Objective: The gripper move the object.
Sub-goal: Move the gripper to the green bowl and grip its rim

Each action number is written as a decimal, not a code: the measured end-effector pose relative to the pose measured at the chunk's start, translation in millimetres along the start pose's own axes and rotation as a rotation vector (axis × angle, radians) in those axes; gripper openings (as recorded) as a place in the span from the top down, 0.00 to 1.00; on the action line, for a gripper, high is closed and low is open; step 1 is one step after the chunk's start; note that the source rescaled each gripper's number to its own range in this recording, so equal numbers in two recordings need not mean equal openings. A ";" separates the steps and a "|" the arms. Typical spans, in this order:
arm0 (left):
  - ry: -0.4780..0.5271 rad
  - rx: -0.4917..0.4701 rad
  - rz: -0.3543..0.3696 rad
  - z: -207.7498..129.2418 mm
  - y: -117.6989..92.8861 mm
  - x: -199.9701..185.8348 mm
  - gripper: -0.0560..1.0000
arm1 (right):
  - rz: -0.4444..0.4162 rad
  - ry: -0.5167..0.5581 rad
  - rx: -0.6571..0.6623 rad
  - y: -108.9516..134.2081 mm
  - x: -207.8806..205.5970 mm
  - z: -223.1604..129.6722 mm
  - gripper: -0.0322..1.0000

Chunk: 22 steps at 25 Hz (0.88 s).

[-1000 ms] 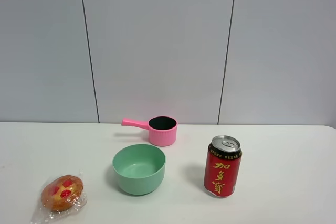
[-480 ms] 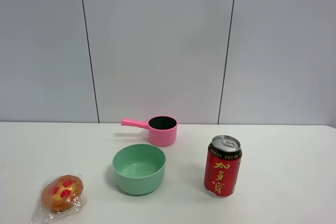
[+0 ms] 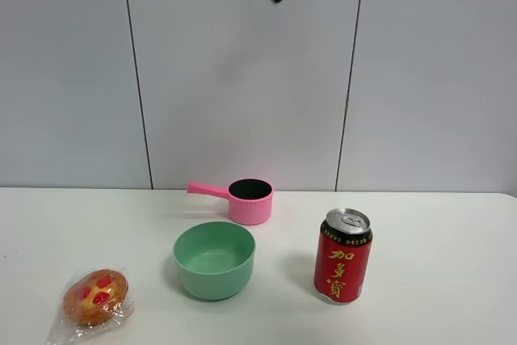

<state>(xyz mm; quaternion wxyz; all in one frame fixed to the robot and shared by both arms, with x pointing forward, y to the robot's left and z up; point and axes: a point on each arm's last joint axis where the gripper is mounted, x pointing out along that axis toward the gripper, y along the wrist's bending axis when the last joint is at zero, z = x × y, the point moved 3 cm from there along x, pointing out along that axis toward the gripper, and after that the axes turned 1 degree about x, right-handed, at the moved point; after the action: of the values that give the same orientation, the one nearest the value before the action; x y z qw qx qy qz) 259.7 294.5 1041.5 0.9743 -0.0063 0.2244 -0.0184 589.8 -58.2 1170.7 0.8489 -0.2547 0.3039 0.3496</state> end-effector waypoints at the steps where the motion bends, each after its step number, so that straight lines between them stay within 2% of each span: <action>1: 0.000 0.000 0.000 0.0 0.0 0.0 0.00 | 0.016 0.030 0.020 3.9 21.1 -1.0 0.00; 6: 0.000 0.000 0.000 0.0 0.0 0.0 0.00 | 0.061 0.193 0.179 14.5 105.8 -26.0 0.00; 9: 0.000 0.000 0.000 0.0 0.0 0.0 0.00 | 0.069 0.282 0.265 19.6 139.3 -44.8 0.00; 16: 0.000 0.000 0.000 0.0 0.0 0.0 0.00 | 0.076 0.410 0.383 31.8 170.3 -68.2 0.01; 22: 0.000 0.000 0.000 0.0 0.0 0.0 0.00 | 0.116 0.488 0.339 62.6 196.2 -80.8 0.01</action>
<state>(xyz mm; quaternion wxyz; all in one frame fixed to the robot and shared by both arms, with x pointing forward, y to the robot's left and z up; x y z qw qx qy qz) 259.7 294.5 1041.5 0.9743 -0.0063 0.2244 -0.0184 627.7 14.9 965.4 0.7597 -0.1682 0.5671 0.2700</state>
